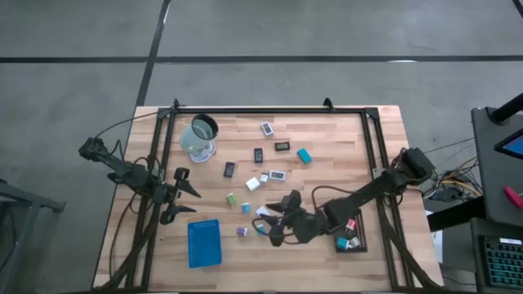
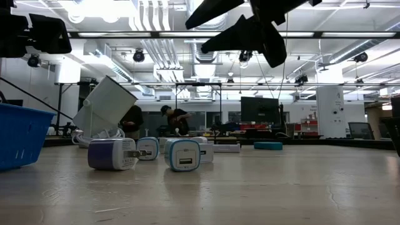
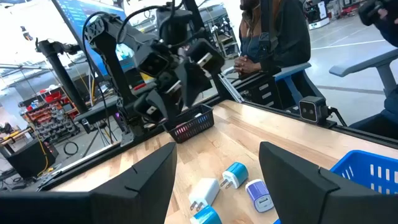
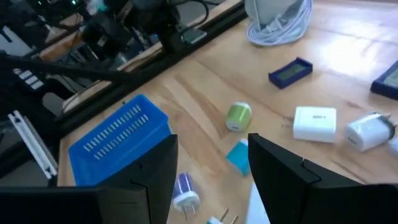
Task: Pick & Place Office items
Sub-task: Put the bottom light blue charger adapter into the black bin
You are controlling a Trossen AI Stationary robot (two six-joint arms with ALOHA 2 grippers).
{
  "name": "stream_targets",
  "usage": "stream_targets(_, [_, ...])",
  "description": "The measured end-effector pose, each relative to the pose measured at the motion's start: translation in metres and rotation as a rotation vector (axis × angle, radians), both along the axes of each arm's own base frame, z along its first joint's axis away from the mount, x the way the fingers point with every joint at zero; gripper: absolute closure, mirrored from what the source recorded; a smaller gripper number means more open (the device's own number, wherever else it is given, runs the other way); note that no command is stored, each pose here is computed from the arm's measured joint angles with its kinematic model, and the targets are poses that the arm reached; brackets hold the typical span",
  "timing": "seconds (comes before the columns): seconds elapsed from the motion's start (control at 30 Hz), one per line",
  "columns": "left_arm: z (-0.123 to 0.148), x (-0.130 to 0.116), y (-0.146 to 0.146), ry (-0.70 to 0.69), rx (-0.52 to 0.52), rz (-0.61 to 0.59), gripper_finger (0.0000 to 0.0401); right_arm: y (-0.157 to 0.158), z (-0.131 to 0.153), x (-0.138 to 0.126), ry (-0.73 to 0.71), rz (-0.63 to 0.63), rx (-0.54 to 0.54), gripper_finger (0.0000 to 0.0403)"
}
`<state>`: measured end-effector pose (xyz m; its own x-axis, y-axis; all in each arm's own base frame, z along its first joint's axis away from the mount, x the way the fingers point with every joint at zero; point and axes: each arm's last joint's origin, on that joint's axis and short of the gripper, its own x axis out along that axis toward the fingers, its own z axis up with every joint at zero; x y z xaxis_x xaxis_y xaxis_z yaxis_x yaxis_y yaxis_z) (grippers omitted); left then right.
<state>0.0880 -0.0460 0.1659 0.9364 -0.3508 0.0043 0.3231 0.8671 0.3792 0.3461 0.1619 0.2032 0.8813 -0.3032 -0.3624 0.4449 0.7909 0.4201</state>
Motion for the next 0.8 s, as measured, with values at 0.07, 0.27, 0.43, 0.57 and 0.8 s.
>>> stream_targets(0.07, [0.0,0.0,0.0,0.0,0.0,-0.001,0.0167,0.007,0.0,0.005,-0.004,0.01,0.003,0.0216])
stream_targets(0.27, [0.0,0.0,0.0,0.0,0.0,0.0,0.0167,0.024,-0.004,0.017,0.058,0.024,0.011,0.0216])
stream_targets(0.43, [0.0,0.0,0.0,0.0,0.0,-0.001,0.0167,0.035,-0.006,0.028,0.171,0.025,0.105,0.0216])
stream_targets(0.57, [0.0,0.0,0.0,0.0,0.0,0.002,0.0167,0.042,-0.011,0.038,0.294,0.033,0.123,0.0216])
stream_targets(0.8, [0.0,0.0,0.0,0.005,0.003,0.006,0.0167,0.049,-0.026,0.052,0.361,-0.062,0.161,0.0216])
